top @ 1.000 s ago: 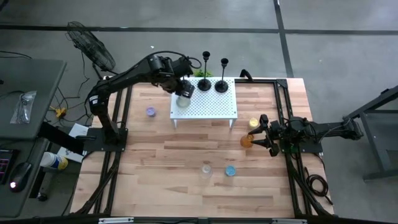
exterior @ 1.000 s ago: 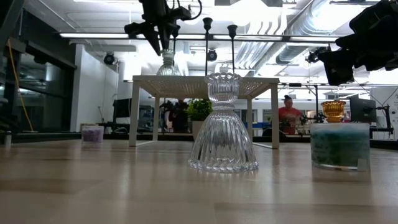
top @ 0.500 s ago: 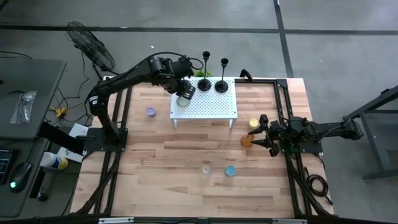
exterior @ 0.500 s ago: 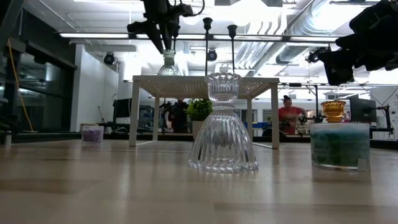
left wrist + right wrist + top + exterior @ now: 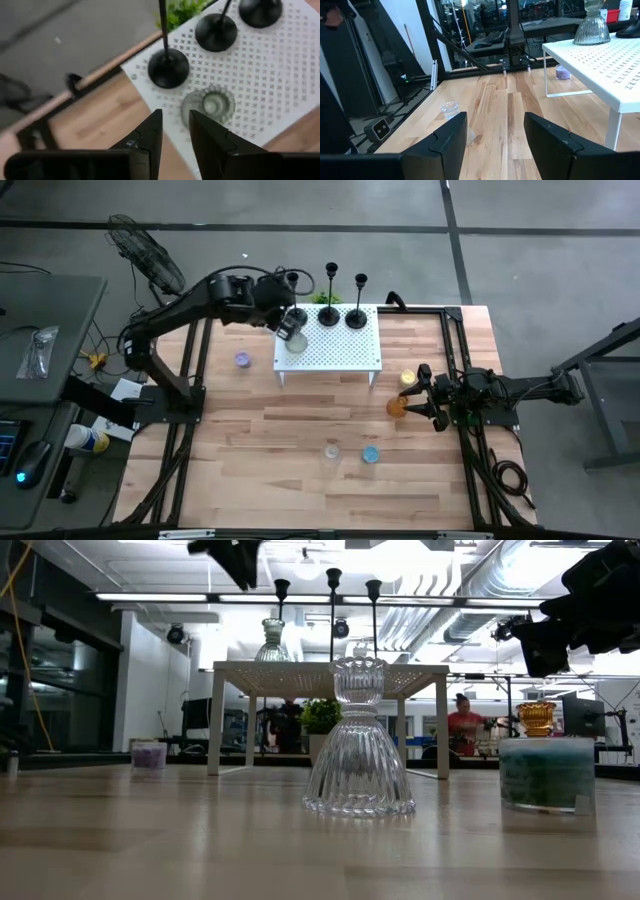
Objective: Pick & Place candle stick holders
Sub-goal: Put the transparent candle holder on the shelf aligned with the green candle holder
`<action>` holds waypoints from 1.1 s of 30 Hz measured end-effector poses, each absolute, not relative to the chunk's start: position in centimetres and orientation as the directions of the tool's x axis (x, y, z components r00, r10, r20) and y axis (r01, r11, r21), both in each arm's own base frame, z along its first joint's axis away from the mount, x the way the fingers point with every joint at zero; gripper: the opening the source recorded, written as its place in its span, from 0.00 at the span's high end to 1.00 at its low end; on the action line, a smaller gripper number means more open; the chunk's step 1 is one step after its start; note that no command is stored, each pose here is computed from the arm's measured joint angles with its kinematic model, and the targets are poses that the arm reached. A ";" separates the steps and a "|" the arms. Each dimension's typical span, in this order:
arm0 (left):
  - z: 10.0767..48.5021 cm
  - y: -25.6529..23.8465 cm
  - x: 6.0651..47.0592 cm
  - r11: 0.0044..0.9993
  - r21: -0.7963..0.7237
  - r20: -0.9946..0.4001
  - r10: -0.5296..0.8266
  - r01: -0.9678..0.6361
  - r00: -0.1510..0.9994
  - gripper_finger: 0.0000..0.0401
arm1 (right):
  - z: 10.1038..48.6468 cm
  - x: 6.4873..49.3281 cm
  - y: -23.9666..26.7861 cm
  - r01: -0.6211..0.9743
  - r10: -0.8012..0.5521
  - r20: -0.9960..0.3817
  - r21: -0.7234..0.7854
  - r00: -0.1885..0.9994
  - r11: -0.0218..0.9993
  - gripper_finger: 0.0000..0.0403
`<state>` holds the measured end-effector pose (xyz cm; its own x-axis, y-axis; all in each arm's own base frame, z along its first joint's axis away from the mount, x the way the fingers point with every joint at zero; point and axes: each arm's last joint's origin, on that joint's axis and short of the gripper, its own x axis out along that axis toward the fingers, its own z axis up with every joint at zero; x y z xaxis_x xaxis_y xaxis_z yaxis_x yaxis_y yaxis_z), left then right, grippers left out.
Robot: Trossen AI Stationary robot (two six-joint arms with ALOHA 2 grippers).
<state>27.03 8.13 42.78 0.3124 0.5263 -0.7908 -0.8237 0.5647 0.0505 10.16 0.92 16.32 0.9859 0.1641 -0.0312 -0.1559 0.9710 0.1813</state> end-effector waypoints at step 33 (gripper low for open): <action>27.0 -8.5 23.6 0.992 0.096 -0.577 -0.008 0.078 0.817 0.77 | 16.2 10.2 0.9 -0.153 0.164 -0.044 0.182 0.985 0.971 0.53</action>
